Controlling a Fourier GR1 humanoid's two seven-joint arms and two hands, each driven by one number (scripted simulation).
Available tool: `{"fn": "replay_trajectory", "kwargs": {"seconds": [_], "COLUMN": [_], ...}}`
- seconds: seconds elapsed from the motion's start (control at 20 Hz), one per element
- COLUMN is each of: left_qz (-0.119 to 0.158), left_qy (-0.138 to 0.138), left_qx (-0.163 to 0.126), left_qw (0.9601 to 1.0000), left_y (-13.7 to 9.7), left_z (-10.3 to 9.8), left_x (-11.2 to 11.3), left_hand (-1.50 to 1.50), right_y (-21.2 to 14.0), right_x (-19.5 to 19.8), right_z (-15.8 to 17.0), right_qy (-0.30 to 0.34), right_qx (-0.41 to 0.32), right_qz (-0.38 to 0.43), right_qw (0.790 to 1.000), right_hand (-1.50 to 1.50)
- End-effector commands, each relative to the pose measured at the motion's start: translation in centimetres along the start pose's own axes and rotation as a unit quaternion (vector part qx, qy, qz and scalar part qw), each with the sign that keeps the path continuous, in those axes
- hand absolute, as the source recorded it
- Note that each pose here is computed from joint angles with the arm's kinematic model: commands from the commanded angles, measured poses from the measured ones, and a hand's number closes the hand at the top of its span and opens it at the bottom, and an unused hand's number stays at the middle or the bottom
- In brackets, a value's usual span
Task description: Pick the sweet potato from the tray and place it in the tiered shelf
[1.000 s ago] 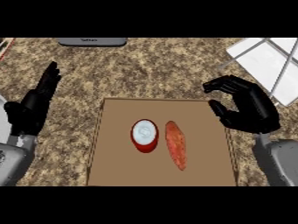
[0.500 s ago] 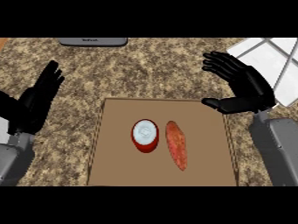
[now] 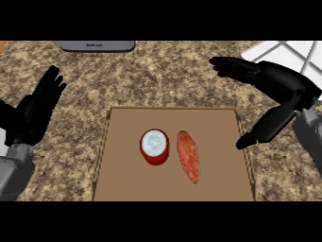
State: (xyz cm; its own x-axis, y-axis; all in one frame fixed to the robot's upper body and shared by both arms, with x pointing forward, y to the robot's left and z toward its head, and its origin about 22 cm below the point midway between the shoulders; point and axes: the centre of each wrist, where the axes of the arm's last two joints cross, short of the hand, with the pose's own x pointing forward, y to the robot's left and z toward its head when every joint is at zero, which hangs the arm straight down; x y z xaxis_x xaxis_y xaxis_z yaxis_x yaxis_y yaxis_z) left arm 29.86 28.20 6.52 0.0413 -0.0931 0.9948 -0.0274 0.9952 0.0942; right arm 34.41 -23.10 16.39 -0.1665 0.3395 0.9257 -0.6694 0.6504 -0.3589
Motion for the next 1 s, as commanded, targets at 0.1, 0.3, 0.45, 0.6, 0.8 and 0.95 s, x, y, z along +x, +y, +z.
{"fn": "replay_trajectory", "kwargs": {"seconds": [0.1,0.3,0.45,0.6,0.8,0.95], "left_qz": [-0.002,0.003,0.001,0.000,0.005,0.004], "left_qy": [0.003,0.000,0.009,0.004,0.002,-0.003], "left_qx": [0.004,-0.001,-0.011,-0.007,-0.009,-0.003], "left_qw": [1.0000,1.0000,0.9999,1.0000,0.9999,1.0000], "left_y": [-0.3,0.0,0.0,-0.8,0.2,-0.4], "left_z": [-0.2,-0.6,0.3,0.5,0.5,-0.4], "left_x": [-0.3,0.6,-0.4,0.9,-1.2,-0.2], "left_hand": [0.00,0.00,0.00,0.00,0.00,0.00], "right_y": [0.8,6.5,8.1,11.7,12.5,13.8], "right_x": [6.7,7.1,8.4,7.5,8.0,7.3], "right_z": [0.3,-2.3,-3.5,-4.6,-4.2,-5.1], "right_qy": [0.099,0.121,0.135,0.151,0.190,0.222], "right_qx": [0.036,0.042,0.034,0.056,0.067,0.069], "right_qz": [0.293,0.337,0.331,0.337,0.387,0.411], "right_qw": [0.950,0.933,0.933,0.928,0.900,0.882], "right_hand": [-1.50,-1.50,-1.50,-1.50,-1.50,-1.50]}}
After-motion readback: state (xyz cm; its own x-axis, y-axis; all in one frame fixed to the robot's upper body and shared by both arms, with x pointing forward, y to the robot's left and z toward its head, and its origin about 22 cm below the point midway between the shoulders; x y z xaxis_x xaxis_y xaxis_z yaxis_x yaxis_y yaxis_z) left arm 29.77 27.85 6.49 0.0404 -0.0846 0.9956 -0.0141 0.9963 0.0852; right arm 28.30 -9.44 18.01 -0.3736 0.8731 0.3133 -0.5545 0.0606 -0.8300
